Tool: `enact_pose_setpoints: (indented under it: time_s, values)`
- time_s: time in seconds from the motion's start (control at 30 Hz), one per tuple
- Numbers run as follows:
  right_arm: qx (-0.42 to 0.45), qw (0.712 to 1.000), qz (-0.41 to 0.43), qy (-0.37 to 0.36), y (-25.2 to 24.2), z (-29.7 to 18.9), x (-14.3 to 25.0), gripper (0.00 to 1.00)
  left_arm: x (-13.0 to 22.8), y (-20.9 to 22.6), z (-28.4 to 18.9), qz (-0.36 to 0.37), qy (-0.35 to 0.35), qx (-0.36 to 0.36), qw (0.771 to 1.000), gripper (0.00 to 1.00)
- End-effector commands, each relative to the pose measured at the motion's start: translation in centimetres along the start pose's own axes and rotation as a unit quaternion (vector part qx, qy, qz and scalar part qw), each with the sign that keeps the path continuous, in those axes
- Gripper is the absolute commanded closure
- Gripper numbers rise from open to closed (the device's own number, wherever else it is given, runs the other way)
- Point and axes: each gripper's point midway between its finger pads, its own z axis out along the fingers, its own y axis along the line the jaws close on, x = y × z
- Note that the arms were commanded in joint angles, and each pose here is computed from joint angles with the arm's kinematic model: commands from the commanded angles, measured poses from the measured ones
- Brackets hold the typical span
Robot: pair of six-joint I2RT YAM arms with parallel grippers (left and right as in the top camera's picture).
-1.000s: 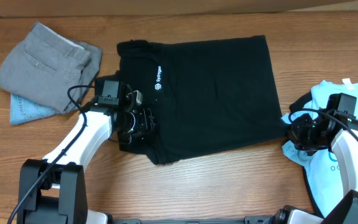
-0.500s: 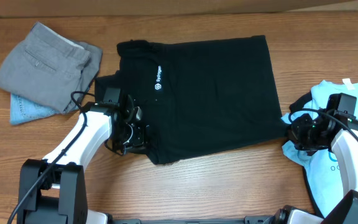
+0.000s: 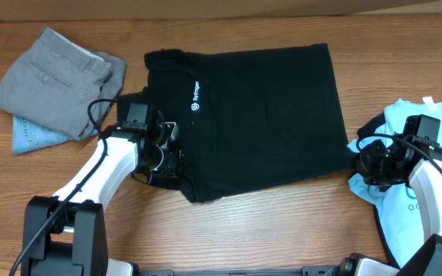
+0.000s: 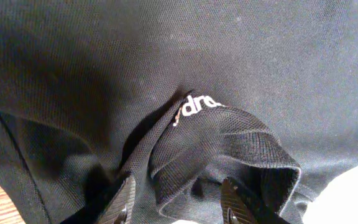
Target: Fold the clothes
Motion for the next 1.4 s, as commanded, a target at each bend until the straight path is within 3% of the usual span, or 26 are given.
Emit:
enact_pose_setpoints:
  time_s: [0.0, 0.17, 0.6, 1.2, 1.37]
  values:
    - [-0.008, 1.0, -0.01, -0.021, 0.7, -0.9, -0.8, 0.95, 0.0, -0.4, 0.0, 0.031, -0.007, 0.001, 0.999, 0.55]
    - [-0.008, 1.0, -0.01, -0.021, 0.7, -0.9, -0.9, 0.95, 0.2, -1.6, 0.3, 0.044, -0.003, 0.016, 0.999, 0.67]
    - [-0.008, 1.0, -0.01, -0.021, 0.7, -0.9, -0.9, 0.95, -0.2, -1.2, 0.7, 0.107, -0.012, -0.053, 0.993, 0.6]
    - [-0.008, 1.0, -0.01, -0.021, 0.7, -0.9, -0.9, 0.95, -0.1, -0.2, 1.0, 0.105, -0.004, -0.076, 0.992, 0.69]
    - [-0.008, 1.0, -0.01, -0.021, 0.7, -0.9, -0.8, 0.95, 1.1, -0.7, 2.2, 0.104, 0.028, -0.058, 0.993, 0.77]
